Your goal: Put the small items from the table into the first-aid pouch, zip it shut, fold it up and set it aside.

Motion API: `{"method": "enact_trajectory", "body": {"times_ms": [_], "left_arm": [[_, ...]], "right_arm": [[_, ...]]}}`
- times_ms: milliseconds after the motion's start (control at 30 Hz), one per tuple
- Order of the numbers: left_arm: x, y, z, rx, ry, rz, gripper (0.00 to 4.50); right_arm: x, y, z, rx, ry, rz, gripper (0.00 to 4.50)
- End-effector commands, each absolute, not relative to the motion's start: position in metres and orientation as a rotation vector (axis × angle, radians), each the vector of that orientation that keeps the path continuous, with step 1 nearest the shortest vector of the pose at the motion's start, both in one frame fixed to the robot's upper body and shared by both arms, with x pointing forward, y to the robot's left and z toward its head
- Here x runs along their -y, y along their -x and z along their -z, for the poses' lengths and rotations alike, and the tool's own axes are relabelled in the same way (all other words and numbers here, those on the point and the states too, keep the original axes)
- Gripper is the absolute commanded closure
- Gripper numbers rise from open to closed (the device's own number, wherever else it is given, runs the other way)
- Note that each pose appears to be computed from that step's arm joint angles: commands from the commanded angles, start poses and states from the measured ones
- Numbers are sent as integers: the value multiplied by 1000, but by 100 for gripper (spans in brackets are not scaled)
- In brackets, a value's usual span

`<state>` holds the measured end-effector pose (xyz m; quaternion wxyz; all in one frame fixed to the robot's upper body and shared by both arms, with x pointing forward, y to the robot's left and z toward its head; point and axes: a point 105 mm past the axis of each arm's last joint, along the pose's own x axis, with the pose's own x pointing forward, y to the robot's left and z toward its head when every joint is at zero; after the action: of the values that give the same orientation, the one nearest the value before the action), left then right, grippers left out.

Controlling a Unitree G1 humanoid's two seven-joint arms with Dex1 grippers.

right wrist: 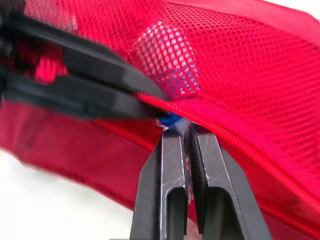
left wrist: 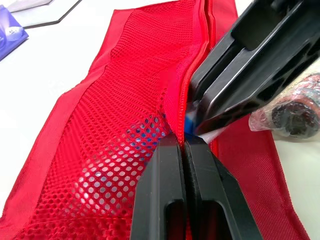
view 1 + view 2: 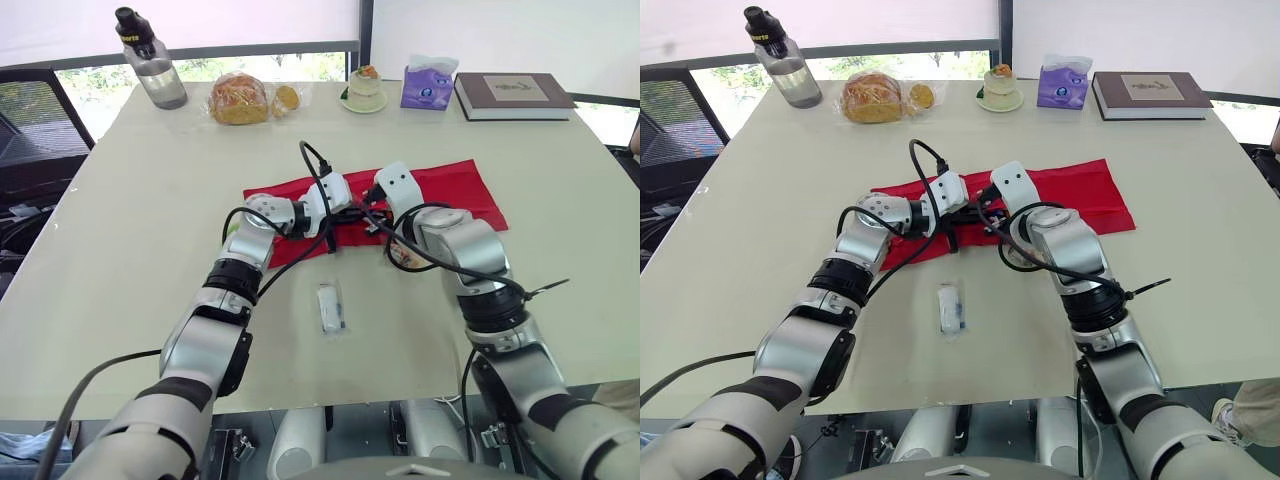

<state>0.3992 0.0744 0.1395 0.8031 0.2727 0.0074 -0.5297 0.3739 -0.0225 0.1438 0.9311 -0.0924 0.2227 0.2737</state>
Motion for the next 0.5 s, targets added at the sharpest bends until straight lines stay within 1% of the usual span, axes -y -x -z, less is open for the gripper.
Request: {"method": "enact_trajectory", "body": {"times_ms": [33, 67, 100, 167, 267, 500], "left_arm": [[-65, -396, -148, 31, -582, 1157, 450], [-65, -396, -148, 30, -581, 1156, 450], [-66, -396, -148, 27, -578, 1154, 450], [-67, -398, -146, 18, -570, 1148, 450], [-73, -402, -144, -9, -511, 1125, 450], [-81, -404, -139, -38, -511, 1121, 450]], "right_arm": [[8, -373, -167, -375, 78, -571, 447], [8, -374, -168, -375, 67, -565, 447], [10, -374, -168, -368, 75, -566, 416], [15, -374, -168, -354, 97, -562, 340], [23, -368, -168, -354, 128, -601, 201], [38, -347, -177, -317, 233, -731, 201]]}}
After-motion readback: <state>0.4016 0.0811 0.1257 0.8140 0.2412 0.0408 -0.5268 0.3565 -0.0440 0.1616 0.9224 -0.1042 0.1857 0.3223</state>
